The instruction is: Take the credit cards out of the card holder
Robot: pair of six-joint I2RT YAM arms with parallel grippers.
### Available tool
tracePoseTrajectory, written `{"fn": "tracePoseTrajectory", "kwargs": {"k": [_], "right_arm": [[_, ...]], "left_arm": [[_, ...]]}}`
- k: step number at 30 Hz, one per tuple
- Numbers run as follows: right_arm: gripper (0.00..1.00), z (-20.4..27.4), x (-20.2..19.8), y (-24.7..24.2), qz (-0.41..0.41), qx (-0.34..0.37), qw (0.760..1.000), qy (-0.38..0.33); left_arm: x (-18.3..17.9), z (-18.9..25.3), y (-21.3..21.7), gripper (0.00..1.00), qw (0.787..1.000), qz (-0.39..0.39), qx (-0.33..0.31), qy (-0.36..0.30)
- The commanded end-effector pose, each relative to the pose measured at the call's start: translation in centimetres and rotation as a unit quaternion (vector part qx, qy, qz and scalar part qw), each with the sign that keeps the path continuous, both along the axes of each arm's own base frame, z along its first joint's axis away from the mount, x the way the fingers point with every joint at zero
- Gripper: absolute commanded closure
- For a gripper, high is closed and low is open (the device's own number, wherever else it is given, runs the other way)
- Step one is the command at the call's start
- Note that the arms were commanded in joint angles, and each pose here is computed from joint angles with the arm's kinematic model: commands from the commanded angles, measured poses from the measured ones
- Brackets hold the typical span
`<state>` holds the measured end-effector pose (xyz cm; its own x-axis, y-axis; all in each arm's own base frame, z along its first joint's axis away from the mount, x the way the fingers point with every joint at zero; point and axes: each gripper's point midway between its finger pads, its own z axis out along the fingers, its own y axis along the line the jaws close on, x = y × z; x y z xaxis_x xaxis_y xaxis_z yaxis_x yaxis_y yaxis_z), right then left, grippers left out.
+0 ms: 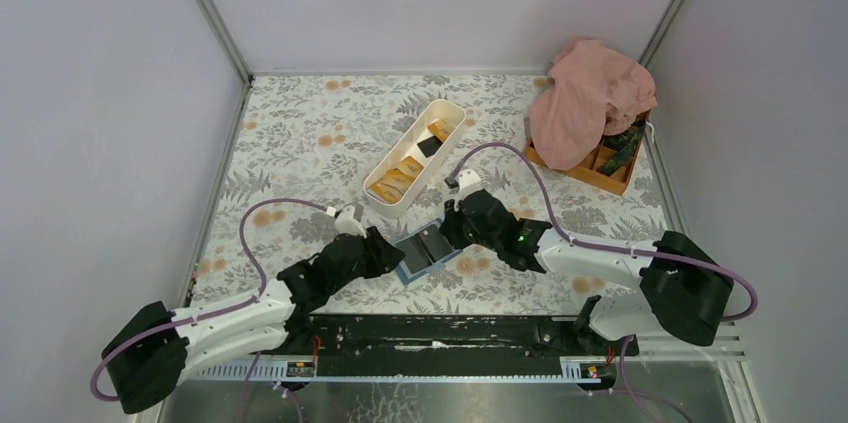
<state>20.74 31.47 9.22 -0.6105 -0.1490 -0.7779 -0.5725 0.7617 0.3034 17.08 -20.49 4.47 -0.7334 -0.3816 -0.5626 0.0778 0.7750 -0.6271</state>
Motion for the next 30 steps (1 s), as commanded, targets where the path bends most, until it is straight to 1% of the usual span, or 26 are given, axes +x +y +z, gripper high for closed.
{"fn": "tracePoseTrajectory", "kwargs": {"k": [1, 3, 6, 11, 18, 20, 22, 25, 30], "right_arm": [[0.88, -1.4, 2.4, -3.0, -0.050, -0.042, 0.998, -0.006], [0.89, -1.9, 3.0, -3.3, -0.054, -0.057, 0.997, -0.005], [0.91, -3.0, 3.7, -3.4, -0.056, -0.077, 0.995, 0.000], [0.94, -5.0, 3.5, -2.4, -0.040, -0.082, 0.995, 0.027], [0.95, -6.5, 2.9, -2.4, -0.036, -0.085, 0.995, 0.045], [0.96, -6.7, 2.7, -2.6, -0.038, -0.085, 0.994, 0.049], [0.99, -7.2, 2.2, -2.8, -0.035, -0.085, 0.994, 0.056], [1.00, -7.9, 1.0, -2.9, -0.021, -0.081, 0.993, 0.082], [1.00, -8.1, -1.5, -2.8, -0.004, -0.040, 0.992, 0.118]], "left_arm": [[0.8, 4.3, -3.6, 0.53, 0.994, -0.027, -0.095, -0.042], [0.8, 4.9, -4.1, 0.54, 0.993, -0.030, -0.108, -0.045], [0.8, 5.3, -4.6, 0.55, 0.992, -0.036, -0.110, -0.046], [1.0, 5.4, -5.4, 0.56, 0.992, -0.040, -0.114, -0.045], [0.9, 3.4, -7.1, 0.54, 0.991, -0.047, -0.124, -0.011], [0.8, 3.1, -7.2, 0.53, 0.989, -0.042, -0.138, -0.006], [1.0, 3.0, -7.1, 0.52, 0.988, -0.030, -0.150, -0.007], [1.1, 2.3, -6.8, 0.50, 0.989, -0.018, -0.144, -0.002], [1.2, 1.3, -5.9, 0.49, 0.992, 0.002, -0.125, 0.007]]}}
